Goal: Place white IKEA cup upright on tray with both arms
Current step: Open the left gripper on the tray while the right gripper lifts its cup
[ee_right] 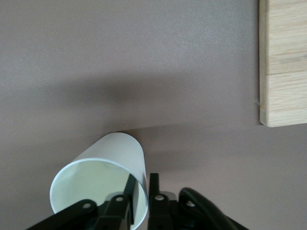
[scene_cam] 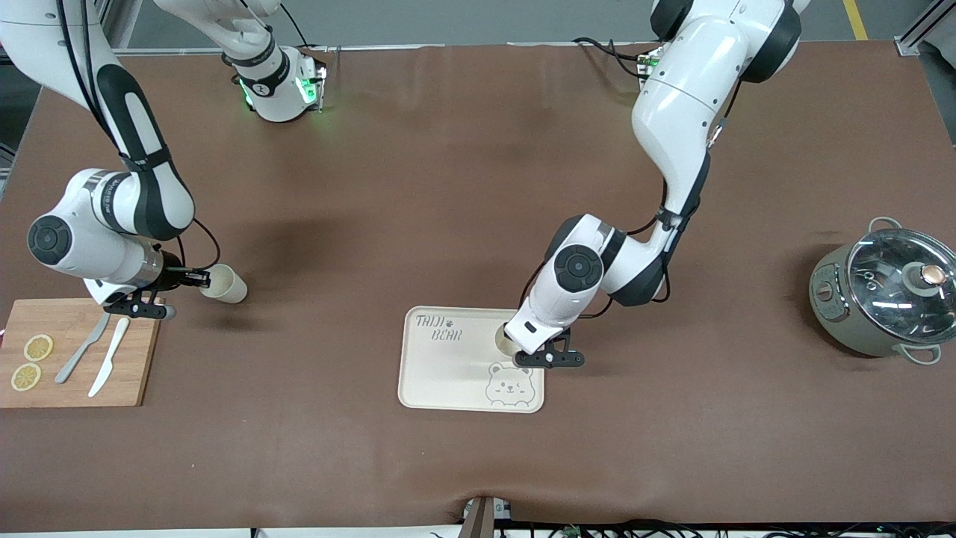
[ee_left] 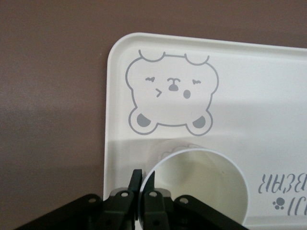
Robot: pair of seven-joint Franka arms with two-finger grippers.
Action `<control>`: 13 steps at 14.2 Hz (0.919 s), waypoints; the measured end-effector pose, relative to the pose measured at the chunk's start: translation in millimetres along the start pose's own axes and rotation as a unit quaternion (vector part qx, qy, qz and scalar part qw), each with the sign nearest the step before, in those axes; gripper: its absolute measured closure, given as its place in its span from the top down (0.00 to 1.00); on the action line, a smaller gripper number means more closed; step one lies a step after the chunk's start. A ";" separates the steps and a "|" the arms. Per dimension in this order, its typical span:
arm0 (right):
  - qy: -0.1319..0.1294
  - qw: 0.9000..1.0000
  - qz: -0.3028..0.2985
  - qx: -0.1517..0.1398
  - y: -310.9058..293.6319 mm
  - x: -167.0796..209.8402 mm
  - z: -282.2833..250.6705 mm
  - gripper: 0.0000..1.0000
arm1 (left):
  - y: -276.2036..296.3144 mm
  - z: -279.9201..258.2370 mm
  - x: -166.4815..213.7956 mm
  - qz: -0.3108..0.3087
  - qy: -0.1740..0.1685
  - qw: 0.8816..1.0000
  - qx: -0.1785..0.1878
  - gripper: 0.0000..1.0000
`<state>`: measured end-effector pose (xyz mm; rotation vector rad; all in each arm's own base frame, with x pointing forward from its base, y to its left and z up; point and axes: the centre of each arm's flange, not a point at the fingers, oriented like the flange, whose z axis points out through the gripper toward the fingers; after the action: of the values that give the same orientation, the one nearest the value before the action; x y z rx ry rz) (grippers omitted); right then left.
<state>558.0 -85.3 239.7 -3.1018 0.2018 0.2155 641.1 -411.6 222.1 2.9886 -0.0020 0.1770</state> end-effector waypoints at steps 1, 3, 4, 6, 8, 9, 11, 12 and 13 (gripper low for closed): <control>0.000 1.000 -0.001 0.001 -1.5 0.3 -1.1 0.03 | 0.0 0.0 0.0 0.000 0.000 1.000 0.000 0.05; 0.000 1.000 -0.001 0.001 -2.4 0.2 -1.7 0.03 | 0.0 0.0 0.0 0.000 0.000 1.000 0.000 0.05; 0.000 1.000 -0.001 0.001 -2.5 0.2 -1.7 0.03 | 0.0 0.0 0.0 0.000 0.000 1.000 0.000 0.09; -0.001 1.000 -0.002 0.001 -3.0 0.2 -2.0 0.03 | 0.0 0.0 0.0 0.000 0.000 1.000 0.000 0.17; -0.012 1.000 -0.005 0.002 -6.9 0.6 -4.7 0.03 | 0.2 -0.4 0.3 0.000 0.000 1.000 0.000 0.34; -0.018 1.000 -0.008 0.003 -10.1 1.8 -8.2 0.03 | 0.4 -0.9 0.6 0.000 0.001 1.000 -0.001 0.45; -0.024 1.000 -0.010 0.006 -15.1 4.8 -16.2 0.03 | 0.4 -1.3 1.0 0.000 0.001 1.000 -0.001 0.63; -0.025 1.000 -0.010 0.007 -16.4 6.4 -19.6 0.03 | 0.3 -1.3 1.0 0.000 0.001 1.000 -0.001 0.74; -0.026 1.000 -0.010 0.008 -17.1 7.8 -22.7 0.03 | 0.3 -1.5 1.2 0.000 0.002 1.000 -0.001 0.80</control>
<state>571.1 -70.1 261.4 -3.0765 0.1704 0.2909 642.1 -411.7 223.8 2.9868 -0.0014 0.1819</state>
